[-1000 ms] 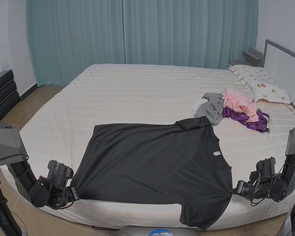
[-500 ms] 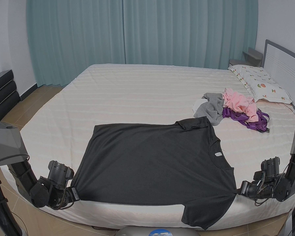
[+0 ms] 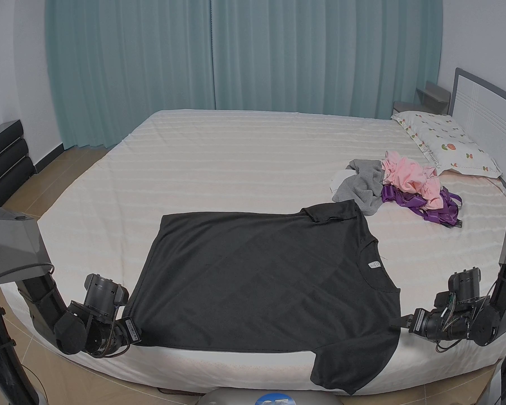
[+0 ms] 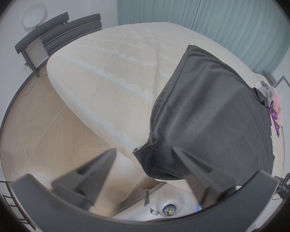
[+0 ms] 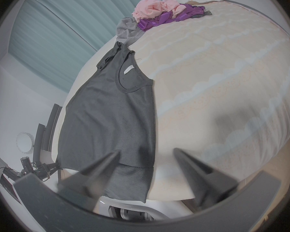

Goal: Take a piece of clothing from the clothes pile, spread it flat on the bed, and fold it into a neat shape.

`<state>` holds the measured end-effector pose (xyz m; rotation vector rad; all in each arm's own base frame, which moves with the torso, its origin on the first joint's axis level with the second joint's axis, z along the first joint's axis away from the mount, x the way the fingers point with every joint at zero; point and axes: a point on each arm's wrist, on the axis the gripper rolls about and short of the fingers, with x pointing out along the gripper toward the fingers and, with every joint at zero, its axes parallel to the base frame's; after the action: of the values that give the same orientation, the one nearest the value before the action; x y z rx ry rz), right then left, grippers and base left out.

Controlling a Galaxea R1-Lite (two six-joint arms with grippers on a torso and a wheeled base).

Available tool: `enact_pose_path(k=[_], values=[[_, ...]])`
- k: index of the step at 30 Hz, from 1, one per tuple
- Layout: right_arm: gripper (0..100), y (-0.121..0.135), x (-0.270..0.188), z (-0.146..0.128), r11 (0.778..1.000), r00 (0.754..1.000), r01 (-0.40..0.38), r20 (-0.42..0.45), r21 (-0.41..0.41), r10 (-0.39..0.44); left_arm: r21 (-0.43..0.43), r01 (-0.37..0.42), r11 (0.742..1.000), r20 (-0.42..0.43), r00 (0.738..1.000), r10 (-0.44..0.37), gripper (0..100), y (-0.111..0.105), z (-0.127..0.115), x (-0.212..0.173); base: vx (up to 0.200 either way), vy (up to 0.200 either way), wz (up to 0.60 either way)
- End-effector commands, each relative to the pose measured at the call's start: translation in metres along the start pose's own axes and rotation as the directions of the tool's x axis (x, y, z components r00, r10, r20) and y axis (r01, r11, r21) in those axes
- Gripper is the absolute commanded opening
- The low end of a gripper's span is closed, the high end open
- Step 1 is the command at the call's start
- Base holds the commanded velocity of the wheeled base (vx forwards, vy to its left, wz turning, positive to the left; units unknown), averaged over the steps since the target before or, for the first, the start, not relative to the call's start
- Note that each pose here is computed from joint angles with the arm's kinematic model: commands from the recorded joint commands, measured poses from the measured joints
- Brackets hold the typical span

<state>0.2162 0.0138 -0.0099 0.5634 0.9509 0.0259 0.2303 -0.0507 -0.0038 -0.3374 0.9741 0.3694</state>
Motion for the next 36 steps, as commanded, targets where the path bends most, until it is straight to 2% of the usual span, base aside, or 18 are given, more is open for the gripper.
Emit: enact_pose_path(k=[1, 4, 7, 10, 19, 21, 25, 33, 36], values=[[100, 0.01, -0.019, 0.008, 0.998, 0.996, -0.054, 0.072, -0.02, 0.055, -0.011, 0.021, 1.0, 0.005, 1.0, -0.021, 100, 0.0, 0.003, -0.003, 0.0, 0.0, 0.0], [100, 0.014, -0.026, 0.01, 0.997, 0.992, -0.071, 0.103, -0.03, 0.074, -0.023, 0.034, 0.999, 0.026, 0.999, -0.033, 100, 0.0, 0.007, -0.008, 0.0, 0.0, 0.0], [100, 0.018, -0.029, 0.011, 0.994, 0.989, -0.096, 0.112, -0.045, 0.1, -0.035, 0.08, 0.996, 0.079, 0.994, -0.077, 100, -0.001, 0.015, -0.022, 0.0, 0.0, 0.0], [100, 0.021, -0.028, 0.01, 0.994, 0.988, -0.111, 0.108, -0.025, 0.113, -0.046, 0.111, 0.993, 0.118, 0.987, -0.105, 100, -0.004, 0.023, -0.029, 0.0, 0.0, 0.0], [100, 0.024, -0.028, 0.009, 0.992, 0.986, -0.126, 0.108, -0.01, 0.127, -0.06, 0.124, 0.991, 0.133, 0.984, -0.115, 100, -0.007, 0.029, -0.029, 0.0, 0.0, 0.0], [100, 0.024, -0.027, 0.009, 0.992, 0.986, -0.126, 0.107, -0.01, 0.126, -0.087, 0.125, 0.988, 0.14, 0.984, -0.112, 100, -0.006, 0.031, -0.029, 0.0, 0.0, 0.0], [100, 0.024, -0.027, 0.008, 0.992, 0.987, -0.124, 0.104, -0.009, 0.124, -0.124, 0.138, 0.983, 0.151, 0.981, -0.119, 100, -0.009, 0.035, -0.028, 0.0, 0.2, 0.0], [100, 0.023, -0.025, 0.008, 0.993, 0.987, -0.121, 0.101, -0.006, 0.121, -0.123, 0.137, 0.983, 0.149, 0.982, -0.118, 100, -0.01, 0.035, -0.027, 0.0, 0.2, 0.0], [100, 0.024, -0.025, 0.009, 0.992, 0.987, -0.124, 0.106, -0.006, 0.124, -0.12, 0.144, 0.982, 0.148, 0.981, -0.126, 100, -0.011, 0.034, -0.027, 0.0, 0.0, 0.0]])
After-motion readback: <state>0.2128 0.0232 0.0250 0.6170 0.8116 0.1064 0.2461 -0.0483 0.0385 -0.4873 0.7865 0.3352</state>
